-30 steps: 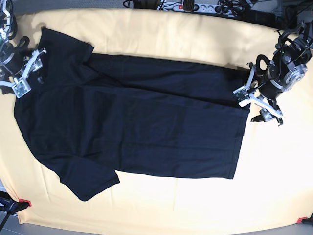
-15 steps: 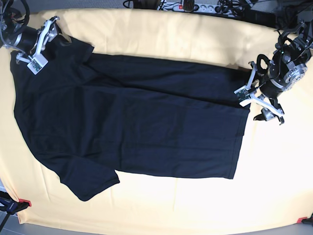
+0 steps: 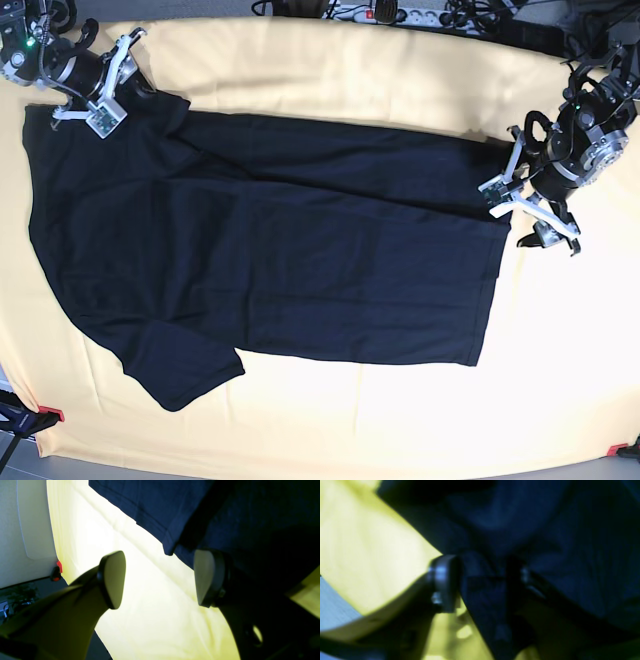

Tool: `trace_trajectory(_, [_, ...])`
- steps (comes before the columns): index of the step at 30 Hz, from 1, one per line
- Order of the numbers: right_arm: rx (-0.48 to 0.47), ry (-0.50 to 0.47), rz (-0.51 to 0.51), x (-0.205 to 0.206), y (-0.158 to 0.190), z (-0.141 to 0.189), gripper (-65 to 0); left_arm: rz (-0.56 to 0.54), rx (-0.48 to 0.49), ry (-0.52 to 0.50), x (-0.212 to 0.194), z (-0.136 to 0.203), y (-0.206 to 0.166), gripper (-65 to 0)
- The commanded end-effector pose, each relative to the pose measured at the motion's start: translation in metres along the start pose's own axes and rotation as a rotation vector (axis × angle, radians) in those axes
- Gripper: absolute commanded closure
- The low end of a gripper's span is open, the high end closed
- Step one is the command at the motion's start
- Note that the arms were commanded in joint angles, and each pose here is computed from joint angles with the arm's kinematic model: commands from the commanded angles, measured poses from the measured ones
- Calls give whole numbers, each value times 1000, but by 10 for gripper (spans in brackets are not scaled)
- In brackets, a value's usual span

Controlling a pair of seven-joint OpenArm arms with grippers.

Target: Fold the T-shirt properly

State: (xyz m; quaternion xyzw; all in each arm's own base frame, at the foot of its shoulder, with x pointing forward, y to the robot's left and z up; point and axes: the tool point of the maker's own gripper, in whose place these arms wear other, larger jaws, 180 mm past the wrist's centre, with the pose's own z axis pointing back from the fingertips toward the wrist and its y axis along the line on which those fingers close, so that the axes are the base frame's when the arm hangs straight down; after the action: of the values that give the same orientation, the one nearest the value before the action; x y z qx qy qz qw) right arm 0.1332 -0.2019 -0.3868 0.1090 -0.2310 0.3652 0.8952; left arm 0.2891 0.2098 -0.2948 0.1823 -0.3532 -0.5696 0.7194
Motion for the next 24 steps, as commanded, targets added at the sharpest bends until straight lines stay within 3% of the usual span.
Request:
trace_trajectory(1, [-22, 33, 9, -5, -5, 2, -180, -19, 42, -5, 1, 4, 15, -429])
trace_trajectory(3, [-28, 38, 15, -3, -5, 4, -122, -18, 42, -6, 1, 4, 15, -429])
trace_trajectory(10, [-45, 79, 96, 10, 1, 16, -113, -19, 42, -6, 1, 4, 15, -429])
trace_trajectory(13, [-70, 51, 101, 22, 0, 19, -8, -19, 42, -5, 1, 4, 15, -429])
trace_trajectory(20, [-213, 71, 145, 29, -21, 29, 0, -19, 42, -5, 1, 4, 15, -429])
trace_trajectory(24, [-361, 32, 153, 40, -45, 37, 0, -19, 42, -5, 1, 4, 15, -429])
